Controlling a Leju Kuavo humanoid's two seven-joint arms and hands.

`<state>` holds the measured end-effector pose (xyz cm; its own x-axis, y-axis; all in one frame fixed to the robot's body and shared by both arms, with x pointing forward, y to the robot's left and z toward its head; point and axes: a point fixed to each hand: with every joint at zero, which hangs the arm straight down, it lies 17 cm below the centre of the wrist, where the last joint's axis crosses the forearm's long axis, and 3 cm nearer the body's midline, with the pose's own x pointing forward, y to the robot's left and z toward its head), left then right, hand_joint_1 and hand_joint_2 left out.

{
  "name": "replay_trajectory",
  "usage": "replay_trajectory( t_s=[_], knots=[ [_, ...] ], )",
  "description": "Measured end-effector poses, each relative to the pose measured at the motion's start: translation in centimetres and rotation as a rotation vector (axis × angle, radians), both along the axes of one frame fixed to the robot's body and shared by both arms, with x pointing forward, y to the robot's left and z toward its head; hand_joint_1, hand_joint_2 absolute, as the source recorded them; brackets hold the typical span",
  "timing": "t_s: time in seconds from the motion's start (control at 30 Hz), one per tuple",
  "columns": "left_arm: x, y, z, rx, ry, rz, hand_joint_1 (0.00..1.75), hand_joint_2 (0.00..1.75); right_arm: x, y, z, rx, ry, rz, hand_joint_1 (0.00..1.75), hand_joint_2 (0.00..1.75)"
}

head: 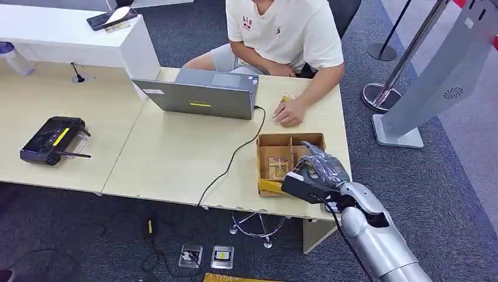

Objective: Pass the card to the sensor for recognition and then transmit it.

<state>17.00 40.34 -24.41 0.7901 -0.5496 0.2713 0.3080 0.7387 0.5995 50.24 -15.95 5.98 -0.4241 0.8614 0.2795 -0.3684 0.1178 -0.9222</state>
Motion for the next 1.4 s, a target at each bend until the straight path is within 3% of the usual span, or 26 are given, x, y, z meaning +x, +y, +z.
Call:
replay_trajectory(
  t_s=[0.07,0.13,0.3,0.47,0.73,1.03,1.4],
  knots=[
    [0.0,0.0,0.0,0.000,0.000,0.001,0.00,0.00,0.0,0.0,0.0,0.000,0.000,-0.001,1.59,1.75],
    [0.0,0.0,0.0,0.000,0.000,0.002,0.00,0.00,0.0,0.0,-0.1,-0.001,0.001,-0.001,1.75,1.75],
    [0.0,0.0,0.0,0.001,-0.001,0.003,0.00,0.00,0.1,-0.2,0.1,0.000,-0.009,-0.014,1.75,1.75],
    [0.0,0.1,0.1,0.004,-0.003,0.004,0.00,0.00,1.3,-0.5,2.2,0.044,-0.100,-0.053,1.75,1.75],
    [0.2,0.1,0.2,0.009,-0.018,0.002,0.00,0.00,4.8,-2.4,10.9,0.173,-0.326,-0.131,1.75,1.75],
    [0.5,-0.1,0.3,0.007,-0.026,-0.020,0.00,0.00,7.4,-6.1,18.3,0.219,-0.486,-0.191,1.75,1.75],
    [1.1,-0.7,0.4,0.000,-0.040,-0.097,0.00,0.00,11.3,-6.4,26.9,0.122,-0.654,-0.103,1.75,1.75]
  ],
)
